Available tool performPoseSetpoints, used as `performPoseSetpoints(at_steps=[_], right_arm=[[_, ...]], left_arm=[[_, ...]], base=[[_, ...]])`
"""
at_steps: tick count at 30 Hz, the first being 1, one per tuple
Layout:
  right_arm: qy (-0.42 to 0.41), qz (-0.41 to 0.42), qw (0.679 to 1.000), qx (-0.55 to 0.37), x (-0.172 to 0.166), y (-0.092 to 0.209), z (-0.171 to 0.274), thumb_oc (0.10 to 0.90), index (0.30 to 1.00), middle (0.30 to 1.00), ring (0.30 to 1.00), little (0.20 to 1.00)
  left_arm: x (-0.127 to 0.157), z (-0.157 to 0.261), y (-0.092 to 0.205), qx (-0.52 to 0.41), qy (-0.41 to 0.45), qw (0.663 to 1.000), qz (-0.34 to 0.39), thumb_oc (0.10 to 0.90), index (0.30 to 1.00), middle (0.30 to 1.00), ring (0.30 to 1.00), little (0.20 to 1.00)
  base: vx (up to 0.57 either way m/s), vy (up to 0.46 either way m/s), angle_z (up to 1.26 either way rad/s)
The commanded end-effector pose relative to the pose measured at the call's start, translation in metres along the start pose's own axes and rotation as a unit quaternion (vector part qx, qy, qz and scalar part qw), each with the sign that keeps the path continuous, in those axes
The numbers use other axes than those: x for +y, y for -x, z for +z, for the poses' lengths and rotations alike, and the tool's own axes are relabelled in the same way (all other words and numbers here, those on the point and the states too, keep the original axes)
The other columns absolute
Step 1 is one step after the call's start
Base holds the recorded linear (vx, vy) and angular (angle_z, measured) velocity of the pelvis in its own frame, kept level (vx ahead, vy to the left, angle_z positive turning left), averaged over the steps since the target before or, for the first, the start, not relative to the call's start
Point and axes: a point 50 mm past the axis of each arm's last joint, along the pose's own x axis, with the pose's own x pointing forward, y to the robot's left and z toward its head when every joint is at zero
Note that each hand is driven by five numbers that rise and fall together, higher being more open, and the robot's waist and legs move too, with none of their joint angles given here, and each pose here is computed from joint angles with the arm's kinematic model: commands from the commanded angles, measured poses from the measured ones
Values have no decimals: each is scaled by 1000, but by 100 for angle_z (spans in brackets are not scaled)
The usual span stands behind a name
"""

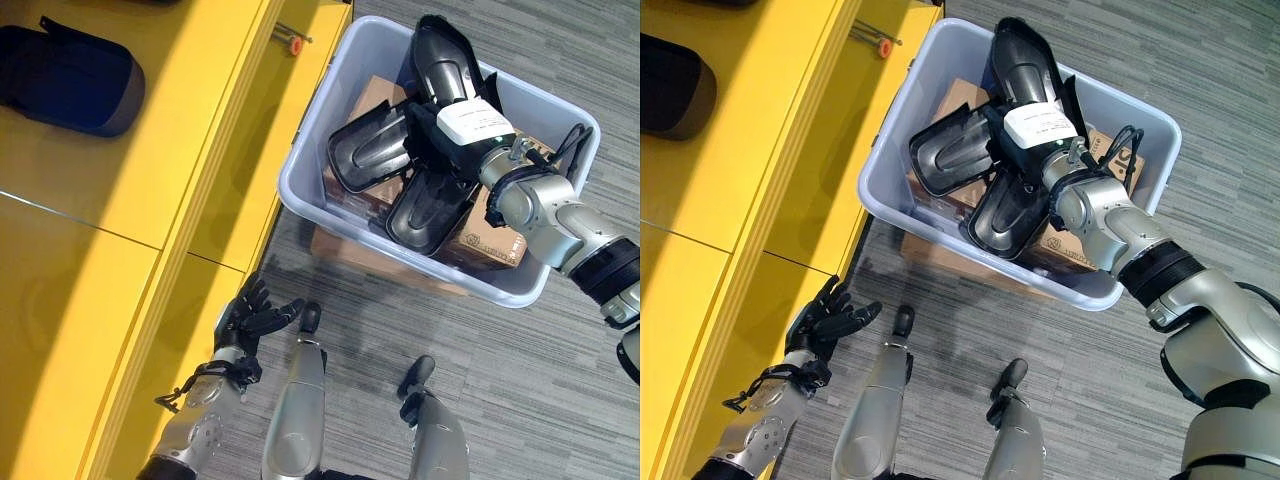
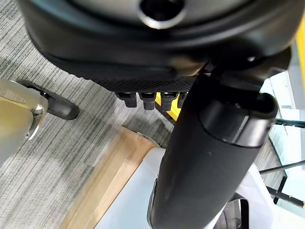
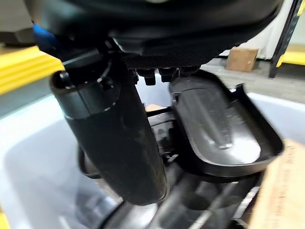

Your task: Move parts from the plastic box to the shelf.

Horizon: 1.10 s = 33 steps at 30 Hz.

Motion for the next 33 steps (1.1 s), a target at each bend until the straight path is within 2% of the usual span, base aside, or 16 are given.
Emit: performPoseSetpoints(at_steps=[1, 6, 8, 11, 33], right_arm=[[80, -127, 988, 23, -66, 8, -22, 900, 1000, 1000, 1000, 1000], [107, -123, 986, 35, -65, 11, -29, 900, 1000, 1000, 1000, 1000], [154, -125, 979, 39, -65, 12, -34, 900, 1000, 1000, 1000, 1000], [172, -127, 976, 48, -68, 12, -37, 900, 1000, 1000, 1000, 1000], [186, -123, 972, 69, -73, 5, -45, 900, 1000, 1000, 1000, 1000]], left_arm=[[-12, 18, 3, -62, 19, 997, -28, 900, 1000, 1000, 1000, 1000], [-11, 17, 3, -62, 20, 998, -29, 900, 1000, 1000, 1000, 1000], [-11, 17, 4, -61, 14, 997, -33, 900, 1000, 1000, 1000, 1000], [-11, 17, 3, -60, 10, 998, -34, 900, 1000, 1000, 1000, 1000], [-13, 21, 2, -68, 10, 997, -35, 900, 1000, 1000, 1000, 1000]], base=[[0, 0, 0], [-3, 2, -2], [-2, 2, -9], [2, -1, -2], [2, -1, 1]])
